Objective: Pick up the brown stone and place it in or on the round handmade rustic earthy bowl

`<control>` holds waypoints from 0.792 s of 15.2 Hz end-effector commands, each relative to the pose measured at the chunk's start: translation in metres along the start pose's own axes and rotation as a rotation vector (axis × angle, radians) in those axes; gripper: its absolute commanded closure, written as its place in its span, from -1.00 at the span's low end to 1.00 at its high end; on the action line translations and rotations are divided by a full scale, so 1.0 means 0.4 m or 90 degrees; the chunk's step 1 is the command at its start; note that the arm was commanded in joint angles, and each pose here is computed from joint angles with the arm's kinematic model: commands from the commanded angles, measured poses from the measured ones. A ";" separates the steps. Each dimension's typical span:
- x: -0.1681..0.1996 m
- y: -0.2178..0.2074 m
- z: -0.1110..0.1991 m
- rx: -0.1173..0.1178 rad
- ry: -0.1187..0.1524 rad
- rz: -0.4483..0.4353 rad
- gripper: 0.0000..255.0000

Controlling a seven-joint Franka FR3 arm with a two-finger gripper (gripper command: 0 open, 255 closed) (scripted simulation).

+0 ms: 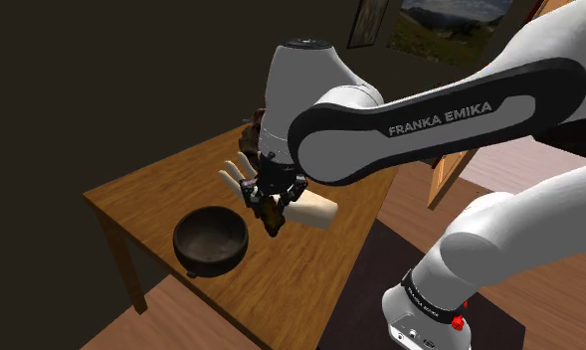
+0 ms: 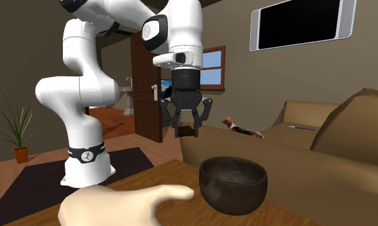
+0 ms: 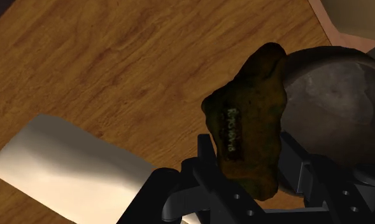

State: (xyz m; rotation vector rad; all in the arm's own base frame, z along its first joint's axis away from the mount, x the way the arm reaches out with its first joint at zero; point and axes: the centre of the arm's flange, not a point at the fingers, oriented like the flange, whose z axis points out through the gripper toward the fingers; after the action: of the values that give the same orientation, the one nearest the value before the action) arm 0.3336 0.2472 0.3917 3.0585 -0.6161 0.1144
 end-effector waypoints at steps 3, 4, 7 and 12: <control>0.053 -0.126 0.002 0.001 -0.001 0.000 1.00; 0.067 -0.156 0.001 0.001 -0.001 0.000 1.00; 0.111 -0.245 0.000 0.001 -0.001 0.000 1.00; 0.131 -0.292 0.039 0.001 -0.001 0.000 1.00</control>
State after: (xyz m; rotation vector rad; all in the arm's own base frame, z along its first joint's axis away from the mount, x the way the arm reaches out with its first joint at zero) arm 0.4267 0.3331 0.3841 3.0602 -0.6168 0.1120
